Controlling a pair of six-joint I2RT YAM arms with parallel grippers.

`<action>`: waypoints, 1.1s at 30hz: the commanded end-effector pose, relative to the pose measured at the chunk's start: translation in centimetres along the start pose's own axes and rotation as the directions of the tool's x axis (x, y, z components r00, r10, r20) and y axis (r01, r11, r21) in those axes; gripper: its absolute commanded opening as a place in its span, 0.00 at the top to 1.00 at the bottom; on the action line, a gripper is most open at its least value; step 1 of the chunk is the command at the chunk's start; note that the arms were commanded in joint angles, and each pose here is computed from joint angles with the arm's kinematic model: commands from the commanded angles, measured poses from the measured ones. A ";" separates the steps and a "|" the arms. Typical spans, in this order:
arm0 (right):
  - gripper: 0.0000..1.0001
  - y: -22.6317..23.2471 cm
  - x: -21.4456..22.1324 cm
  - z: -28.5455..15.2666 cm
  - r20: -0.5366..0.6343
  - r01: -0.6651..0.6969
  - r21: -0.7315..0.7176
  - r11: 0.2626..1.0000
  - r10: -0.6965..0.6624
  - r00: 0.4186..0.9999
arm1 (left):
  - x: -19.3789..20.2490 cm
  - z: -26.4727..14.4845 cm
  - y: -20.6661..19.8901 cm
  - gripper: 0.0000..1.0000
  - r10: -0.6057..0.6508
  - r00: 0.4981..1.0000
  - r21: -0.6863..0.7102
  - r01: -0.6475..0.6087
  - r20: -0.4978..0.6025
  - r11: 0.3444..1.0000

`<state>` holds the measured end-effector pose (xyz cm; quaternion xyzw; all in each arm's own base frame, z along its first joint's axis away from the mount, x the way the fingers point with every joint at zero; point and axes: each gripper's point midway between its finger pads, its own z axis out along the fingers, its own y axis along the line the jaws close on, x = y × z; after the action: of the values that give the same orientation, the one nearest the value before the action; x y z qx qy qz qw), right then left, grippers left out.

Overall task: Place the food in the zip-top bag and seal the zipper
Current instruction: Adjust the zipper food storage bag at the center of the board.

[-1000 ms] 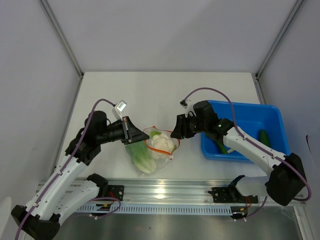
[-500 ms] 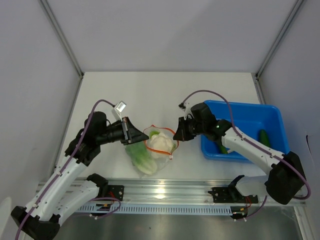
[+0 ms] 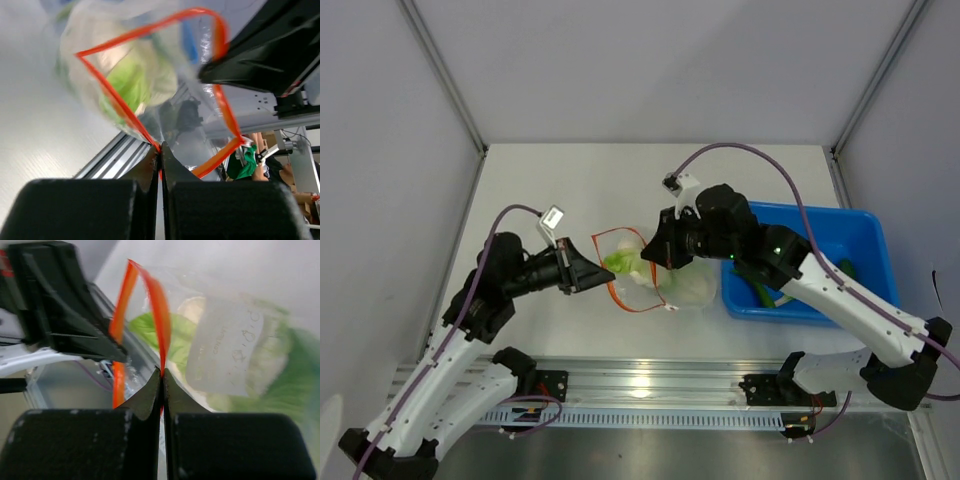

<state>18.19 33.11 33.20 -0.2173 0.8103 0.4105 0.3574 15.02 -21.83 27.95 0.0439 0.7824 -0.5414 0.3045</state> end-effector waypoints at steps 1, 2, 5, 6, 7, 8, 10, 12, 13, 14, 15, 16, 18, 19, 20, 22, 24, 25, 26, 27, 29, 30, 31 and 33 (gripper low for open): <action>1.00 -6.1 4.2 3.8 -0.110 -0.074 0.168 0.983 0.093 0.990 | 1.6 2.0 4.8 0.99 -0.064 0.996 -0.092 0.059 -0.058 0.994; 1.00 -7.3 5.5 4.3 -0.140 -0.080 0.198 0.977 0.109 0.984 | 1.7 2.2 5.2 0.99 -0.068 0.996 -0.097 0.062 -0.060 0.993; 1.00 -8.5 5.6 4.2 -0.135 -0.074 0.248 0.966 0.110 0.985 | 1.3 1.8 5.7 0.99 -0.044 0.998 -0.115 0.039 -0.039 0.993; 1.00 -8.3 5.4 3.8 -0.136 -0.065 0.250 0.966 0.102 0.986 | 0.9 1.5 5.5 0.99 -0.028 0.999 -0.117 0.025 -0.022 0.993; 1.00 -7.8 4.8 3.4 -0.120 -0.061 0.243 0.968 0.093 0.988 | 1.0 1.0 5.4 0.99 -0.028 0.999 -0.134 0.025 -0.022 0.991; 1.00 -6.7 3.9 2.6 -0.096 -0.051 0.222 0.974 0.074 0.993 | -0.3 0.4 3.5 0.99 0.007 1.000 -0.112 -0.006 0.006 0.994; 1.00 -4.3 1.6 1.1 -0.053 -0.028 0.183 0.983 0.038 0.998 | -0.5 -0.4 2.3 0.99 0.020 1.000 -0.102 -0.020 0.004 0.995; 1.00 -2.2 0.5 -0.4 -0.029 -0.005 0.154 0.988 0.010 1.000 | -1.7 -1.5 -0.7 1.00 0.063 0.997 -0.050 -0.061 0.036 0.997; 1.00 -0.9 -0.7 -1.1 0.003 -0.007 0.127 0.992 0.007 1.000 | -2.1 -2.0 -1.8 1.00 0.077 0.996 -0.033 -0.075 0.052 0.997; 1.00 -0.4 -0.8 -1.5 0.009 -0.009 0.116 0.993 0.008 1.000 | -2.0 -2.5 -2.3 0.99 0.082 0.995 -0.023 -0.081 0.059 0.996; 1.00 0.1 -1.1 -2.0 0.022 -0.017 0.101 0.995 0.015 1.000 | -2.0 -2.9 -3.0 0.99 0.085 0.994 -0.011 -0.084 0.068 0.996; 1.00 0.4 -0.7 -2.0 0.013 -0.025 0.085 0.996 0.024 1.000 | -2.0 -3.1 -3.2 0.99 0.084 0.994 -0.005 -0.084 0.074 0.996; 1.00 0.2 -0.3 -1.8 0.014 -0.029 0.083 0.996 0.028 0.999 | -1.3 -2.7 -1.9 0.99 0.077 0.995 -0.016 -0.076 0.068 0.997; 1.00 -0.9 0.8 -1.1 -0.011 -0.031 0.108 0.994 0.032 0.999 | -1.1 -2.4 -1.1 1.00 0.068 0.996 -0.029 -0.067 0.061 0.997; 1.00 -1.6 1.4 -0.5 -0.023 -0.036 0.122 0.992 0.039 0.999 | -1.0 -1.9 -0.4 1.00 0.071 0.996 -0.034 -0.069 0.058 0.997; 1.00 -3.2 2.3 1.0 -0.044 -0.045 0.149 0.988 0.052 0.998 | 0.8 -0.2 4.0 0.99 -0.007 1.000 -0.110 0.006 -0.007 0.994; 1.00 -5.1 4.0 2.6 -0.078 -0.038 0.191 0.981 0.054 0.995 | 1.7 0.8 6.2 0.99 -0.039 0.999 -0.131 0.035 -0.029 0.991; 1.00 -6.1 4.9 3.5 -0.104 -0.042 0.213 0.976 0.065 0.992 | 2.3 1.2 7.2 0.99 -0.061 0.997 -0.145 0.054 -0.044 0.988; 1.00 -7.1 6.0 4.2 -0.129 -0.043 0.228 0.973 0.074 0.989 | 2.5 1.3 7.7 0.99 -0.066 0.997 -0.152 0.058 -0.043 0.987; 1.00 -7.5 6.3 4.6 -0.135 -0.049 0.234 0.971 0.082 0.987 | 2.4 1.2 7.9 0.99 -0.063 0.997 -0.156 0.057 -0.038 0.986; 1.00 -8.4 7.0 5.5 -0.156 -0.047 0.260 0.964 0.090 0.984 | 1.4 0.9 6.9 0.99 -0.035 0.999 -0.151 0.033 -0.013 0.988; 1.00 -8.3 6.6 5.4 -0.153 -0.037 0.267 0.963 0.081 0.985 | 1.0 0.7 6.5 0.99 -0.016 1.000 -0.149 0.015 -0.005 0.989; 1.00 -8.0 6.1 5.3 -0.147 -0.028 0.273 0.962 0.070 0.987 | 0.2 0.3 5.5 1.00 0.000 1.000 -0.149 0.000 0.002 0.989; 1.00 -7.4 5.1 4.7 -0.133 0.014 0.289 0.957 0.026 0.991 | -1.1 -0.3 3.5 0.99 0.045 0.999 -0.126 -0.041 0.022 0.991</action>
<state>20.19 31.54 18.39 -0.1837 0.9137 0.2566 0.2562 16.13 -19.83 19.25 -0.0129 0.8515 -0.4650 0.2421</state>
